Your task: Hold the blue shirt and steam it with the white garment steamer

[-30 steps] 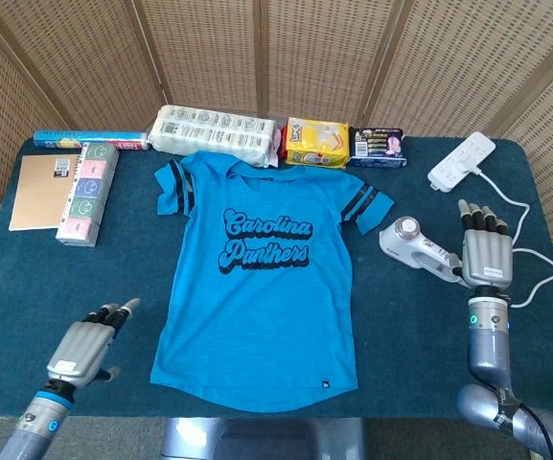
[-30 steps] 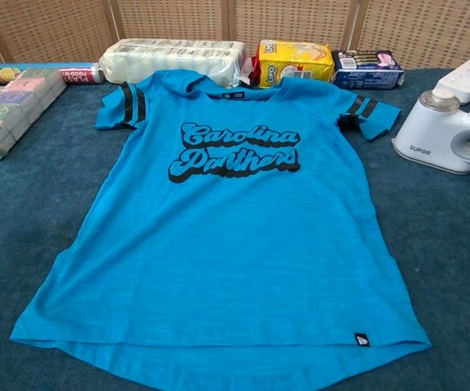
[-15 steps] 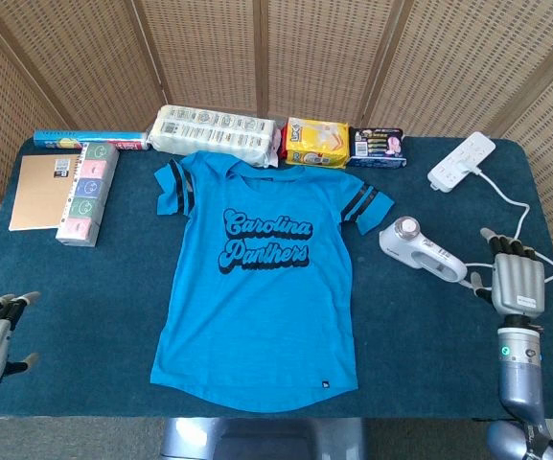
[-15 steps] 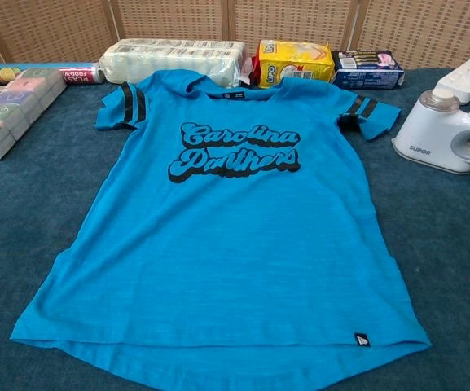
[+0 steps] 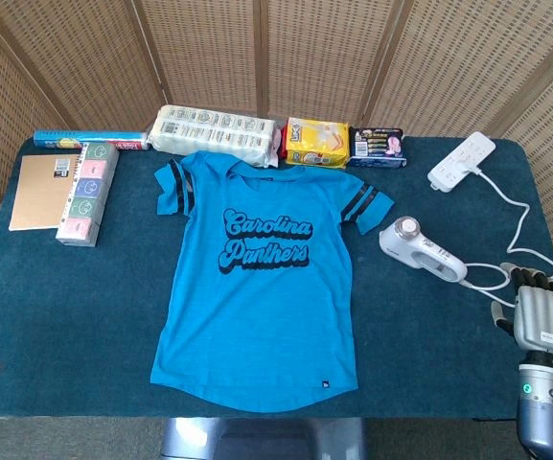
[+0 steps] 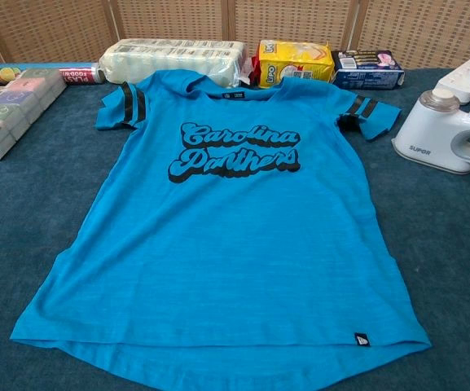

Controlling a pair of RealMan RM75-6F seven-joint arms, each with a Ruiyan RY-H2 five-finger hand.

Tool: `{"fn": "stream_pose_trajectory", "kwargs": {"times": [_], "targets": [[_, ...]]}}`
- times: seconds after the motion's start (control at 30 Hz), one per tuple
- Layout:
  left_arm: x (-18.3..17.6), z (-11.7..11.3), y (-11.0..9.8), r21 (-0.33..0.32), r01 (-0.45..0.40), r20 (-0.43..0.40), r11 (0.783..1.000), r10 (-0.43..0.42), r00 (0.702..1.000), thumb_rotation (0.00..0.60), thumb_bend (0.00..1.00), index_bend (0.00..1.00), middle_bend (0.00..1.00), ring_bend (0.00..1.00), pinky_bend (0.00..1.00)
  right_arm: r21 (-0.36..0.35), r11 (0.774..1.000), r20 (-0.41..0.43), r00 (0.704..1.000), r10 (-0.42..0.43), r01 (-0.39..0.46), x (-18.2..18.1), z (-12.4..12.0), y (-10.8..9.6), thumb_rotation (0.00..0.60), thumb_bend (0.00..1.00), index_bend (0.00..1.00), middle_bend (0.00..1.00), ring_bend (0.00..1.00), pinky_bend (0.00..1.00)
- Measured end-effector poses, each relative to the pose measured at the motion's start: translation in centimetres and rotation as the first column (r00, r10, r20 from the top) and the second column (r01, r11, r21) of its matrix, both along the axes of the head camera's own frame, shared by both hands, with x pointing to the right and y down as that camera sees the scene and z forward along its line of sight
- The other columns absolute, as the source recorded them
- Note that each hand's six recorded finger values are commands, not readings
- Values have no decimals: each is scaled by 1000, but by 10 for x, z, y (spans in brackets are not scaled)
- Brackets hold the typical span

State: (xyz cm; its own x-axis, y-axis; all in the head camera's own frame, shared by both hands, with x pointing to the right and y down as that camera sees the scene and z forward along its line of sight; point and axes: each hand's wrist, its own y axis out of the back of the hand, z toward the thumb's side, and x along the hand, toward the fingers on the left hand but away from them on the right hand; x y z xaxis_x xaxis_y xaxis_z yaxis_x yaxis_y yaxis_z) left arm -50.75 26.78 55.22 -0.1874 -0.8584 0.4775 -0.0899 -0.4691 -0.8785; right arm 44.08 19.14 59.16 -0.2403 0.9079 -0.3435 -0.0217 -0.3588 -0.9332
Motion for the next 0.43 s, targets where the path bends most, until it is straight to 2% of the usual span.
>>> {"fn": "stream_pose_trajectory", "kwargs": {"times": [0.23, 0.43], "targets": [[17, 9, -10, 24, -73, -70, 997, 74, 995, 600, 121, 273, 319, 197, 287, 5, 1000, -5, 1000, 20, -20, 3, -7, 4, 600, 375, 286, 362, 265, 275], [42, 21, -24, 30, -160, -141, 987, 162, 977, 600, 123, 276, 318, 203, 285, 4, 1000, -9, 1000, 29, -29, 4, -8, 6, 600, 375, 296, 362, 268, 274]]}}
